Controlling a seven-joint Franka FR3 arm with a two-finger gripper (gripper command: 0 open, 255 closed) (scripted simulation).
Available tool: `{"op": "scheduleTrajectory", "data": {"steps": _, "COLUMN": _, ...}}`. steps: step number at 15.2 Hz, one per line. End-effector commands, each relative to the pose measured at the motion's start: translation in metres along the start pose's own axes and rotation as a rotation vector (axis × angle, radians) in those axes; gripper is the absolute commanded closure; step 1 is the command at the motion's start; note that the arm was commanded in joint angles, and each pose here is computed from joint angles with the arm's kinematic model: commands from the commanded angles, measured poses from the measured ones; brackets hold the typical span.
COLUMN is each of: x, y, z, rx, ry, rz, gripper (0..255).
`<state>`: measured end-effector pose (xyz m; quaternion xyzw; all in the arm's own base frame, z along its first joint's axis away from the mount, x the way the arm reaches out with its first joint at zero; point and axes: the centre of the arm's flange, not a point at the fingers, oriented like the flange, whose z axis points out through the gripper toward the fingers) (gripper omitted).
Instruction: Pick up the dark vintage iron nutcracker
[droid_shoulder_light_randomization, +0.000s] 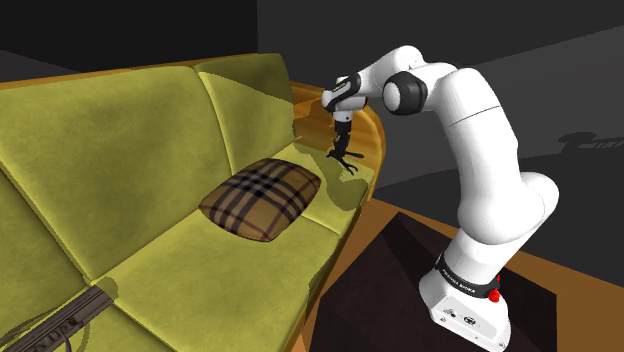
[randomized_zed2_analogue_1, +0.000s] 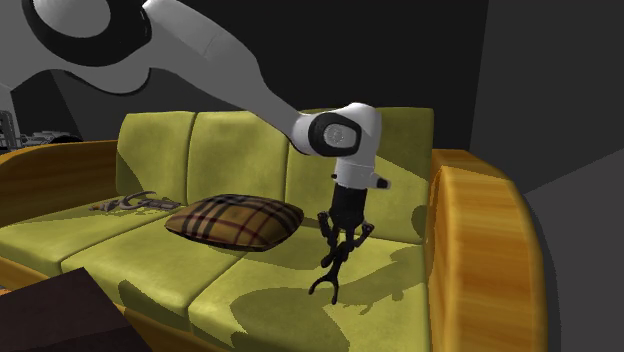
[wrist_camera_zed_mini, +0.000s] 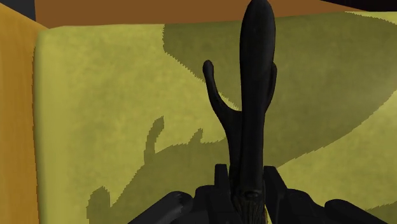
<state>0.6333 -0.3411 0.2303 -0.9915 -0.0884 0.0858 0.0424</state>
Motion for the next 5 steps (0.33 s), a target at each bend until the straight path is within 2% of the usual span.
{"op": "scheduleTrajectory", "data": {"steps": 1, "x": -0.003, "y": 0.0, "z": -0.01, "rx": 0.0, "ry": 0.0, "rz": 0.0, "gripper": 255}}
{"op": "scheduleTrajectory", "data": {"steps": 5, "x": -0.005, "y": -0.001, "z": -0.022, "rx": 0.0, "ry": 0.0, "rz": 0.0, "gripper": 255}}
